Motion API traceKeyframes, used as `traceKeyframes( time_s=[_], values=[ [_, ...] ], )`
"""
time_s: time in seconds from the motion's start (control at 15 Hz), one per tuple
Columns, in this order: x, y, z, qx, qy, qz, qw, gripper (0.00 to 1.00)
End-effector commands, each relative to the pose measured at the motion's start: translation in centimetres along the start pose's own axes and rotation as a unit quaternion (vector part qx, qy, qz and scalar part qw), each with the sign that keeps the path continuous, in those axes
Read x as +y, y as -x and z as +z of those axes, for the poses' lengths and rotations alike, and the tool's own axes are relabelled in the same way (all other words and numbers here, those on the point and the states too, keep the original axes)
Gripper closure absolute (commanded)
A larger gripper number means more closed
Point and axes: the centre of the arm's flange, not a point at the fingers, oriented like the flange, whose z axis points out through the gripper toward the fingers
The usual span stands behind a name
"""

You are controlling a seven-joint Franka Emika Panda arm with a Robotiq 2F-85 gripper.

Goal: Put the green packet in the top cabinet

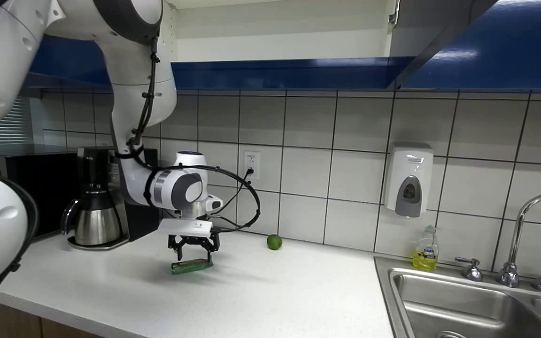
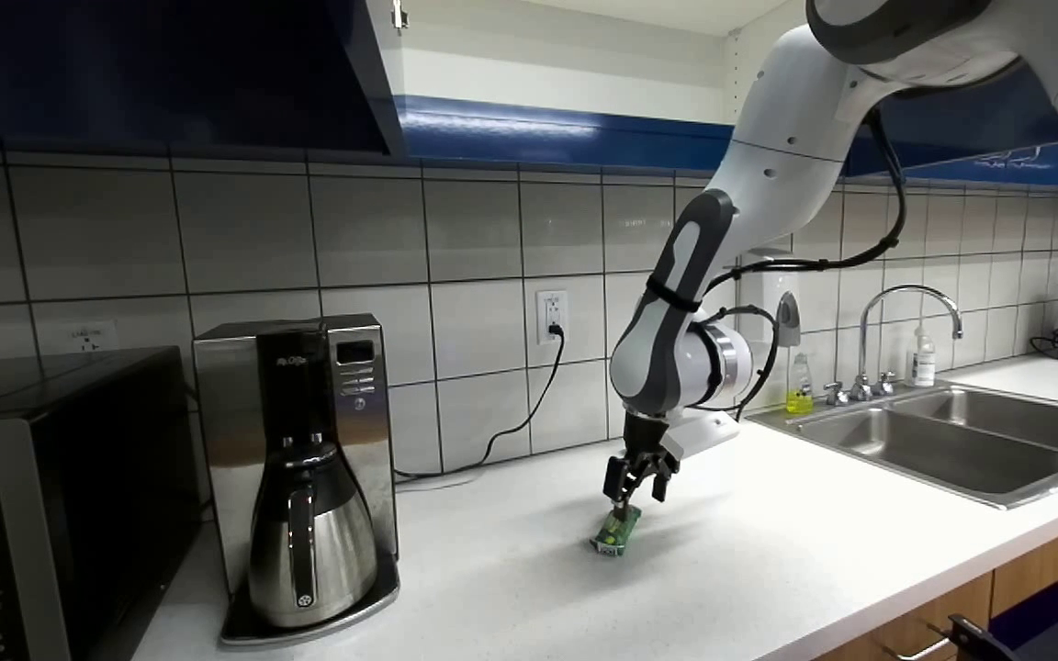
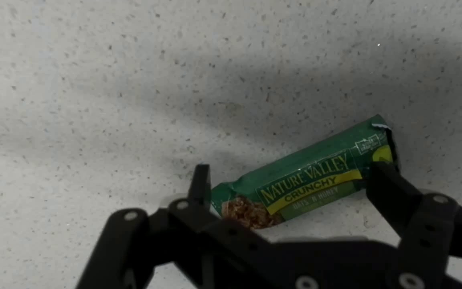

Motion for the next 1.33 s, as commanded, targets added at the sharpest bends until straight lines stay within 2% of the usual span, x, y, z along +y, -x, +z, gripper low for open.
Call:
traceKeyframes(
  time_s=[0.0, 0.67, 1.27],
  values=[
    [-0.4, -1.0, 0.3, 0.000, 0.001, 0.000, 1.0000, 0.00],
    [-0.2, 0.3, -0.5, 0.001, 0.004, 0.003, 1.0000, 0.00],
    [-1.2, 0.5, -0.7, 0.012, 0.011, 0.101, 0.9948, 0.00]
  ],
)
